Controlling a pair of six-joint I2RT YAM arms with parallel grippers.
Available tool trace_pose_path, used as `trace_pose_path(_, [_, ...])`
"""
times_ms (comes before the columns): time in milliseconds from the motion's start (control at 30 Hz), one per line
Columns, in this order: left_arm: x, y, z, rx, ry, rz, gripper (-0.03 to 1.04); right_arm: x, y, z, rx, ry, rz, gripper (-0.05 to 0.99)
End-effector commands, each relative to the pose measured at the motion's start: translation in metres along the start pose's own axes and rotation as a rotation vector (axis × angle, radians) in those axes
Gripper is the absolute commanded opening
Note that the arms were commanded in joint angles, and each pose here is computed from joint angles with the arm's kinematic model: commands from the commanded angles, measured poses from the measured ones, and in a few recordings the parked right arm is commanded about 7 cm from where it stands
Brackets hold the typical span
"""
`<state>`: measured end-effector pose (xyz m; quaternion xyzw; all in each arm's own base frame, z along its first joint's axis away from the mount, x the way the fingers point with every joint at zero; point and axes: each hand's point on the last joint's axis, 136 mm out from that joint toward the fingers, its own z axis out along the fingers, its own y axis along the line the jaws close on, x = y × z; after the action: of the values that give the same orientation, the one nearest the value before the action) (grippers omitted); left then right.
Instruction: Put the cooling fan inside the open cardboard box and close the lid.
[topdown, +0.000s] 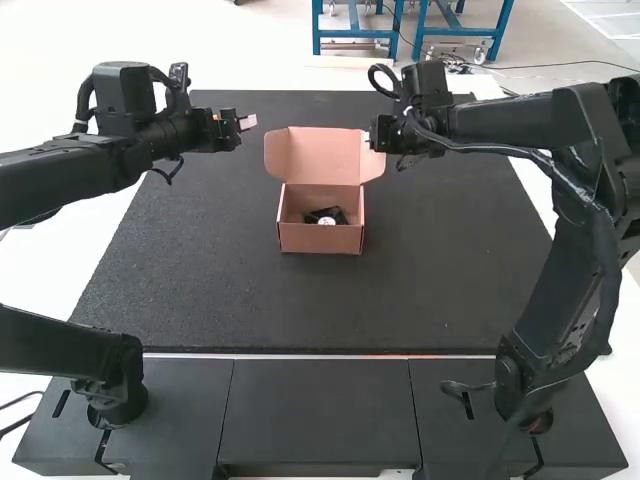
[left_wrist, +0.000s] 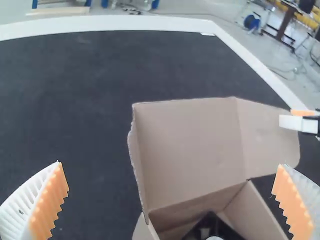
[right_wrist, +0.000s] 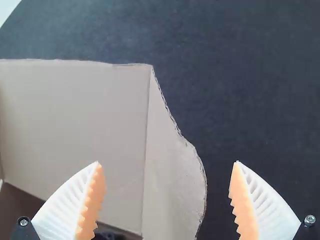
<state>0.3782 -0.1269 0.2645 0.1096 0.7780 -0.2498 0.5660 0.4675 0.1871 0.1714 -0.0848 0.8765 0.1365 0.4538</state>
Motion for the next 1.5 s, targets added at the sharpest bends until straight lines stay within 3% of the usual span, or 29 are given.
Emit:
trace_pose_path(0, [0.001,0.001,-0.001,0.006,-0.002,-0.007,0.97,-0.002,-0.012,0.0,0.032,-0.008,-0.012,0.57])
trace_pose_path(267, [0.003,0.002,-0.001,0.005,0.001,-0.012,0.97,0.001,-0.022,0.0,0.05,-0.001,-0.022,0.52])
trace_pose_path(367, [0.004,0.002,0.0,0.005,0.004,-0.013,0.97,0.006,-0.023,0.001,0.051,0.008,-0.025,0.43])
trace_pose_path(567, [0.005,0.002,-0.001,0.004,0.006,-0.014,0.97,0.011,-0.019,0.001,0.045,0.018,-0.027,0.43])
trace_pose_path(667, [0.007,0.002,-0.001,0.004,0.011,-0.014,0.97,0.013,-0.018,0.002,0.041,0.021,-0.025,0.35])
trace_pose_path(1100, [0.011,0.003,-0.001,0.001,0.017,-0.016,0.97,-0.004,-0.017,0.001,0.037,-0.032,-0.023,0.35])
trace_pose_path(1167, [0.009,0.004,-0.001,0.0,0.013,-0.014,0.97,-0.001,-0.017,0.001,0.037,-0.025,-0.024,0.29])
trace_pose_path(1467, [0.012,0.004,0.0,0.001,0.017,-0.014,0.97,0.001,-0.016,0.001,0.033,-0.022,-0.023,0.18])
